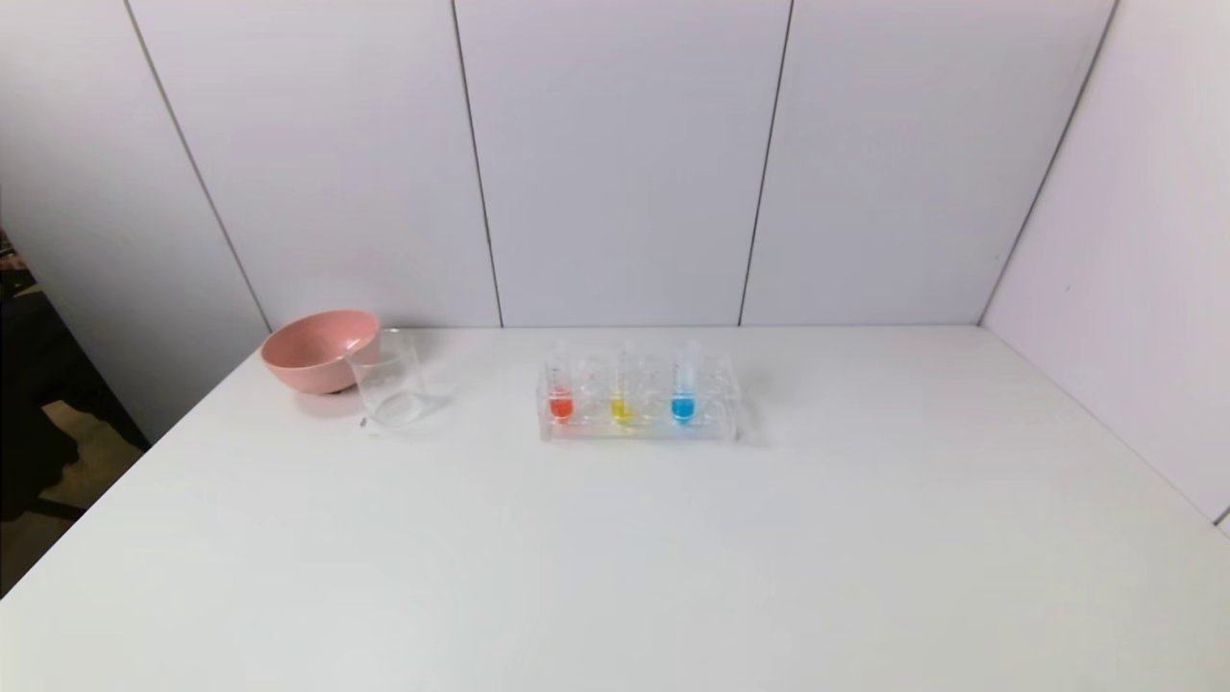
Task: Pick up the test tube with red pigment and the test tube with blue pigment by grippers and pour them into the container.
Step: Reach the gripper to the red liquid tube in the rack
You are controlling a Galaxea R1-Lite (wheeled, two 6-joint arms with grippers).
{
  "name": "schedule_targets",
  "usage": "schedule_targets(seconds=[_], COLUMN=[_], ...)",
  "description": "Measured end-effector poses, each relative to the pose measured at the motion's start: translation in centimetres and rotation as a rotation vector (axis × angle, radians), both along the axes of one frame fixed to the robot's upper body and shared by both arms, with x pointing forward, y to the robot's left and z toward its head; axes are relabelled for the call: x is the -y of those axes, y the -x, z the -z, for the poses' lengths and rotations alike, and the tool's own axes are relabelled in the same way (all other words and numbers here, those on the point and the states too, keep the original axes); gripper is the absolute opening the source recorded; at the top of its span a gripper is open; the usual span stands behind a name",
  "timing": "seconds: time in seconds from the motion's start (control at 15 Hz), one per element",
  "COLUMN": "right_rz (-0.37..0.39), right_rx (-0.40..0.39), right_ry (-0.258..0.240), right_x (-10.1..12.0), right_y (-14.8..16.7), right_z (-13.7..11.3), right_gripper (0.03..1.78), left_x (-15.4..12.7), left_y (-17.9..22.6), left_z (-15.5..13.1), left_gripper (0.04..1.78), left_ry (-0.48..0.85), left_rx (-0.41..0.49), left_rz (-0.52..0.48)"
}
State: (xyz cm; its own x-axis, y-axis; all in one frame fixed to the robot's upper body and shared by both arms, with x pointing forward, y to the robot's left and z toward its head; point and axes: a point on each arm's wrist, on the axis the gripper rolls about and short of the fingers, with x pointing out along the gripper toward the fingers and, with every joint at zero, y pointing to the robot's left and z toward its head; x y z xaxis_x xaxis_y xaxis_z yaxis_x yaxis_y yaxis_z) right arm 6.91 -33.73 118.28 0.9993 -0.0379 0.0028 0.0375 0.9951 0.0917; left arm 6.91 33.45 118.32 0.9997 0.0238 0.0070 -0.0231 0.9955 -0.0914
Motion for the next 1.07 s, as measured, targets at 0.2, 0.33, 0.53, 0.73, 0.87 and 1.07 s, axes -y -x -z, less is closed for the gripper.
schedule_targets(seconds=[0.2, 0.33, 0.53, 0.73, 0.87, 1.07], right_rz=[0.000, 0.000, 0.000, 0.001, 0.001, 0.000], right_rx=[0.000, 0.000, 0.000, 0.000, 0.000, 0.000], right_ry=[0.000, 0.000, 0.000, 0.000, 0.000, 0.001], right_x=[0.0, 0.0, 0.0, 0.0, 0.0, 0.0], right_y=[0.0, 0.0, 0.0, 0.0, 0.0, 0.0], right_z=[0.0, 0.0, 0.0, 0.0, 0.0, 0.0], right_gripper=[1.77, 1.77, 1.77, 1.77, 1.77, 1.77], left_x=[0.0, 0.0, 0.0, 0.0, 0.1, 0.7], left_y=[0.0, 0.0, 0.5, -0.3, -2.2, -6.8], left_z=[0.0, -0.2, -2.4, -5.7, -7.7, -9.8], left_gripper=[1.78, 1.77, 1.78, 1.77, 1.77, 1.78], left_ry=[0.000, -0.006, -0.004, 0.023, 0.056, 0.079], left_rx=[0.000, 0.016, 0.055, 0.024, -0.035, -0.148], left_rz=[-0.001, -0.002, 0.016, 0.041, 0.081, 0.178])
